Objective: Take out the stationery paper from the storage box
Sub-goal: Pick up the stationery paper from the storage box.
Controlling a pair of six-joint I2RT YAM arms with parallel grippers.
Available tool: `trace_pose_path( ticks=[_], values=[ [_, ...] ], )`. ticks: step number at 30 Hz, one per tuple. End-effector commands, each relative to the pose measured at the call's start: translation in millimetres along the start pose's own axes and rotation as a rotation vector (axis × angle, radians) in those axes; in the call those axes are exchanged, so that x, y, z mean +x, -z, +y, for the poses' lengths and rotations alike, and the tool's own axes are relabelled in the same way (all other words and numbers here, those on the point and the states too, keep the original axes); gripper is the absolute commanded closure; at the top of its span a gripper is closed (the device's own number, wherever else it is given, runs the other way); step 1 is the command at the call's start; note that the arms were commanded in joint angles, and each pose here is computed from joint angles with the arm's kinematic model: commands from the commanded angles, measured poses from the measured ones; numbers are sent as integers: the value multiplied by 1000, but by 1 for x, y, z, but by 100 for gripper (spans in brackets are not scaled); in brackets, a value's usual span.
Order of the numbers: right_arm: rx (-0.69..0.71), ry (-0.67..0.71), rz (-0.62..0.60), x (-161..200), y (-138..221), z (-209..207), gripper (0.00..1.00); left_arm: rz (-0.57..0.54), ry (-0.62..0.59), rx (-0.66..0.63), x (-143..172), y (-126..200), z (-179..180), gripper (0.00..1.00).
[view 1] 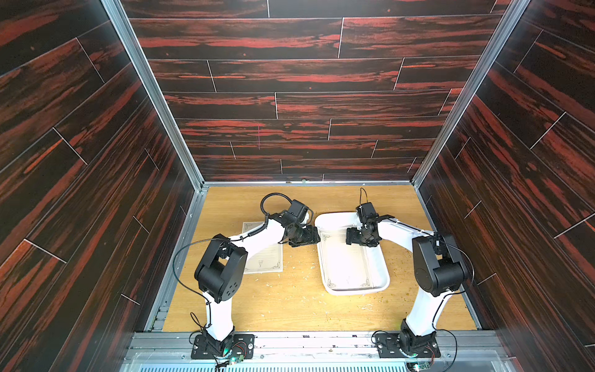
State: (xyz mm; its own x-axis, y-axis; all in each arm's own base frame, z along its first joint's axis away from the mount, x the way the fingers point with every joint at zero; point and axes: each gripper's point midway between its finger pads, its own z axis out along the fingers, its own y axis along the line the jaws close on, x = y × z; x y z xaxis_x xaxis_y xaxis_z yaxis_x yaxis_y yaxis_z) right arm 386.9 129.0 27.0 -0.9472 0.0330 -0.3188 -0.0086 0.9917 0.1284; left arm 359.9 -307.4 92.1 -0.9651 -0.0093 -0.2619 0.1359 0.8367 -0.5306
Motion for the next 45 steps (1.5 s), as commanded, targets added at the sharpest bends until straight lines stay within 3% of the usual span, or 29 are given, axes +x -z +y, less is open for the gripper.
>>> trace_pose_path(
  ticks=[1,28,45],
  values=[
    [29,-19,42,12,-8,-8,17,9,2,7,0,0,-5,29],
    [71,10,36,13,-7,-9,14,11,-4,14,1,-2,-7,30],
    [-46,-16,-31,6,20,9,33,12,-3,19,0,-4,-8,30]
  ],
)
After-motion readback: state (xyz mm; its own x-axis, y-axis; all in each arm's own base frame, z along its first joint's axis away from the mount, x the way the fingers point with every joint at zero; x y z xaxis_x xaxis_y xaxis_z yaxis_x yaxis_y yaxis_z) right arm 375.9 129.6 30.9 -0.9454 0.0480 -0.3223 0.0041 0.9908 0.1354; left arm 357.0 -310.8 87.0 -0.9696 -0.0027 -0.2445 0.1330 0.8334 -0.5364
